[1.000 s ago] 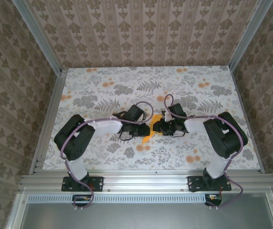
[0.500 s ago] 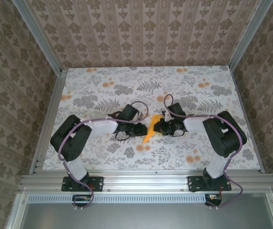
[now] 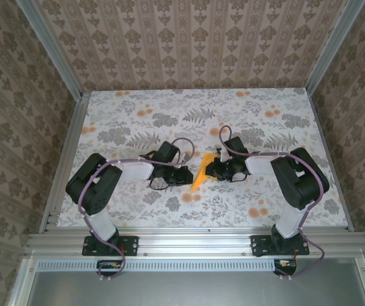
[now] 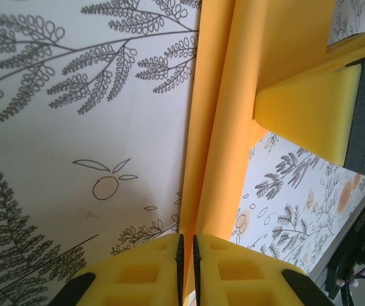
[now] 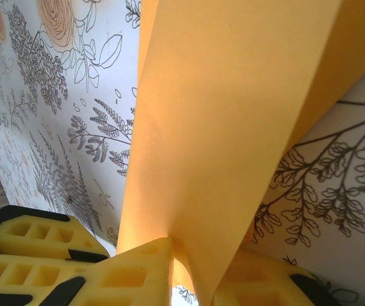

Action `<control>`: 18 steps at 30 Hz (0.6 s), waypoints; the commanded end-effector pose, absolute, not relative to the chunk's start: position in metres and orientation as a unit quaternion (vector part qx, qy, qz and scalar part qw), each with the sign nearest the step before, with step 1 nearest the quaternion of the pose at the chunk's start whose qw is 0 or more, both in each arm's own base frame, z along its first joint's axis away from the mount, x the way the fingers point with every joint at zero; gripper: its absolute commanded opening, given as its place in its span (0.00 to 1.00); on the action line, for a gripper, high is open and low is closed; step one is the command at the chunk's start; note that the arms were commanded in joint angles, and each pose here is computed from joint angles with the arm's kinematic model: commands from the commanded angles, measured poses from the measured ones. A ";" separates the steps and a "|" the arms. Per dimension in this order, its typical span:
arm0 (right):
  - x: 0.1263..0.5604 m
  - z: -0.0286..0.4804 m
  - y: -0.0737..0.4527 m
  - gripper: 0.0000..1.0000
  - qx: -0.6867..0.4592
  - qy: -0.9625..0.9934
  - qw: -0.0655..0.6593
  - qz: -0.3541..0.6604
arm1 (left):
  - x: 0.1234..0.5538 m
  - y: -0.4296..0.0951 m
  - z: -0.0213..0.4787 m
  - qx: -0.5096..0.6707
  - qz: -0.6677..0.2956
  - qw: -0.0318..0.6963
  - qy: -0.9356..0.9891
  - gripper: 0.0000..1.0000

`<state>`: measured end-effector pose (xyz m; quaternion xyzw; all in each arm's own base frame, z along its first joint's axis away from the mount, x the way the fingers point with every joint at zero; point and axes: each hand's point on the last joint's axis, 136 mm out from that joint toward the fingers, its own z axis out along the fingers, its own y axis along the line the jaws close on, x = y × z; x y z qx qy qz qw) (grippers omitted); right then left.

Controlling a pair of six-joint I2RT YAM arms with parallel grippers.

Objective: Fold a paper plane with a square sheet of paper (pick it up from the middle)
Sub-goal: Fold the wing for the fifth time at the center of the table.

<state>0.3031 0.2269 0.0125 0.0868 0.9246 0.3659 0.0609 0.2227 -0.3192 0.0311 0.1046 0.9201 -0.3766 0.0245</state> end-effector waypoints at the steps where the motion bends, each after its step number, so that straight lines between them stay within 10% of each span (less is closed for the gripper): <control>1: 0.300 -0.030 0.203 0.20 0.117 0.949 0.052 0.290 | 0.220 -0.322 0.031 0.118 -0.396 0.018 0.910 0.15; 18: 0.297 -0.038 0.200 0.23 0.123 0.953 0.035 0.275 | 0.220 -0.327 0.025 0.121 -0.402 0.021 0.907 0.17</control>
